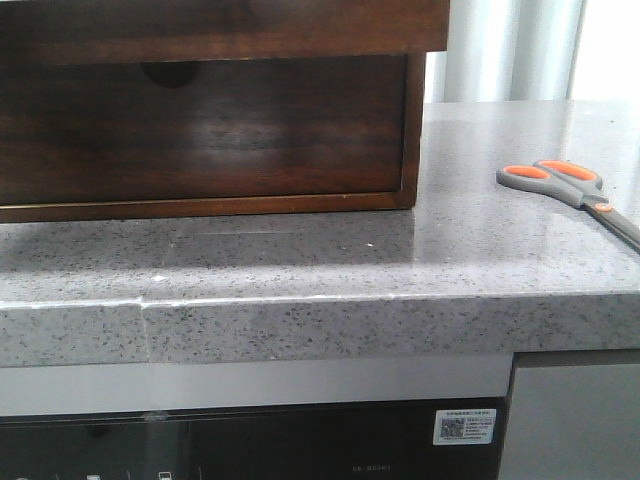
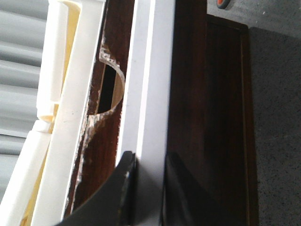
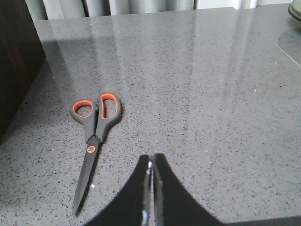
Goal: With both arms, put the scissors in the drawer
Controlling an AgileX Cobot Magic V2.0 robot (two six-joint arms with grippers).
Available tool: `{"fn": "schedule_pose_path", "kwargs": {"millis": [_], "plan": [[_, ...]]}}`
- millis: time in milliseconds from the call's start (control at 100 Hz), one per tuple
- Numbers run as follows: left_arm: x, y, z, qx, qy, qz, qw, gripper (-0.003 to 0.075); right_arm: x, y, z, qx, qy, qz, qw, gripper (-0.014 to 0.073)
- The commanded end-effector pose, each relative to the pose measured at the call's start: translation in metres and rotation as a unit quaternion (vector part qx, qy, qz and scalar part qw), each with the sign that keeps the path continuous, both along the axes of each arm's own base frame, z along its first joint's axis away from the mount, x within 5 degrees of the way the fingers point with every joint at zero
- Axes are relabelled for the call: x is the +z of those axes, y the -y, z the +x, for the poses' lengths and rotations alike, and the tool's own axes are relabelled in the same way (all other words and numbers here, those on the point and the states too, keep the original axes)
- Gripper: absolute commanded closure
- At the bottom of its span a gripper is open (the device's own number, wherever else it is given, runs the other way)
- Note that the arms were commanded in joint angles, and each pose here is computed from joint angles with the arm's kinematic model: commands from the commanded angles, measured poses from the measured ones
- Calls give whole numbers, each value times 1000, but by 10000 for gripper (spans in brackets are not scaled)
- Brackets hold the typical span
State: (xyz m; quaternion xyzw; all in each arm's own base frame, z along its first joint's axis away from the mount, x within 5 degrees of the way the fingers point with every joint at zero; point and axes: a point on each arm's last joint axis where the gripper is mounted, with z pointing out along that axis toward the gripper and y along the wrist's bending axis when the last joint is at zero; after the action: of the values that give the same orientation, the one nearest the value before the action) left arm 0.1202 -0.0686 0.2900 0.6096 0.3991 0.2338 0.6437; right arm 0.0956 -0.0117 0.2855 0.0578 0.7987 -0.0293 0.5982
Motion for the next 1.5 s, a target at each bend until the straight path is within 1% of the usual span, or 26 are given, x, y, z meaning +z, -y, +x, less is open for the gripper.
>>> {"fn": "schedule_pose_path", "kwargs": {"millis": [0, 380, 430, 500, 620, 670, 700, 940, 1040, 1139, 1409, 1489], "plan": [[17, -2, -5, 5, -4, -79, 997, 716, 16, 1, 3, -1, 44, -6, 999, 711], [18, -1, -13, -16, 7, -83, 996, 715, 16, 1, 3, -1, 44, -6, 999, 711], [18, -1, -13, -16, 7, -83, 996, 706, 16, 1, 3, -1, 44, -6, 999, 711], [18, -1, -12, -14, 6, -83, 996, 647, 16, 1, 3, -1, 44, -6, 999, 711], [18, -1, -12, -14, 6, -83, 996, 474, 16, 1, 3, -1, 44, -6, 999, 711], [18, -1, -12, -14, 6, -83, 996, 430, 16, 1, 3, -1, 44, -6, 999, 711], [18, -1, -12, -14, 6, -83, 996, 419, 16, 1, 3, -1, 42, -6, 999, 711], [18, 0, -13, -24, 8, -86, 996, 416, 12, 0, 2, 0, 22, -6, 1000, 711], [18, 2, -15, -38, -6, -99, 994, 416, 12, 0, 2, 0, 21, -6, 1000, 711], [13, 4, -16, -45, -21, -73, 996, 416, 12, 0, 2, 0, 21, -6, 1000, 711], [12, 7, -19, -67, -42, -89, 993, 416, 12, 0, 2, 0, 21, -6, 1000, 711], [8, 7, -20, -69, -52, -76, 993, 415, 12, 0, 2, 0, 21, -6, 1000, 711]]}}
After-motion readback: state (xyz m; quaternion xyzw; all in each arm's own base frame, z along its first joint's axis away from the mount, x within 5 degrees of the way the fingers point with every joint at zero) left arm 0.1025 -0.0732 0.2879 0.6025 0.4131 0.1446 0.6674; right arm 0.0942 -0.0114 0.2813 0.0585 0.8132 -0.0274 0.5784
